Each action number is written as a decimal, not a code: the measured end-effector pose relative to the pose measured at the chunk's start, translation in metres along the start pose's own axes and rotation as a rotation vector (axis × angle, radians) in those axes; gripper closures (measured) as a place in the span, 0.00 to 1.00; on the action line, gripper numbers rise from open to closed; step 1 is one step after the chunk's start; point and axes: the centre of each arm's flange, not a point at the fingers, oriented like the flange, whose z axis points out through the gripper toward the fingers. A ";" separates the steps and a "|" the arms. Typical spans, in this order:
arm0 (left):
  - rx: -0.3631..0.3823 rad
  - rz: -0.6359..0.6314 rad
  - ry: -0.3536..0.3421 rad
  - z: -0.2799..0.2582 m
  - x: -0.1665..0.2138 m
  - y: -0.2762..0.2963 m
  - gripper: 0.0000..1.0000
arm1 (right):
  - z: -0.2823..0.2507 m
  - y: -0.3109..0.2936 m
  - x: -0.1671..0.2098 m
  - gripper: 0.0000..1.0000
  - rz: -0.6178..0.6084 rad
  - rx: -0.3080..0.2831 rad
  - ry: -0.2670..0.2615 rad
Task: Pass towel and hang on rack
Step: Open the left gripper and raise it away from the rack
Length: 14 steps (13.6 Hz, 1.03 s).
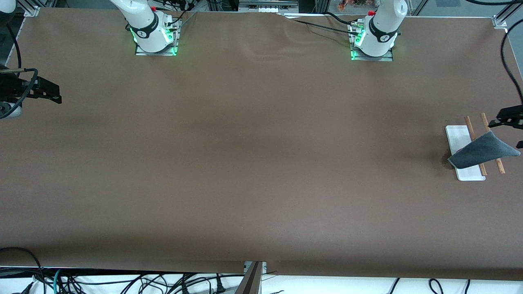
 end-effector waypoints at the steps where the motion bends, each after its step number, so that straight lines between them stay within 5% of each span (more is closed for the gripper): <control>1: 0.011 -0.053 -0.005 -0.006 0.004 0.019 0.00 | 0.000 0.000 0.000 0.00 0.000 0.000 0.000; 5: 0.111 -0.241 -0.050 -0.004 0.024 0.118 0.00 | 0.000 0.000 0.000 0.00 0.000 0.000 0.000; 8: 0.150 -0.365 0.018 -0.008 0.018 0.160 0.00 | 0.000 0.000 0.000 0.00 0.000 0.000 0.000; 14: 0.099 -0.383 0.108 -0.003 -0.002 0.172 0.00 | 0.000 0.000 0.000 0.00 0.000 0.000 0.000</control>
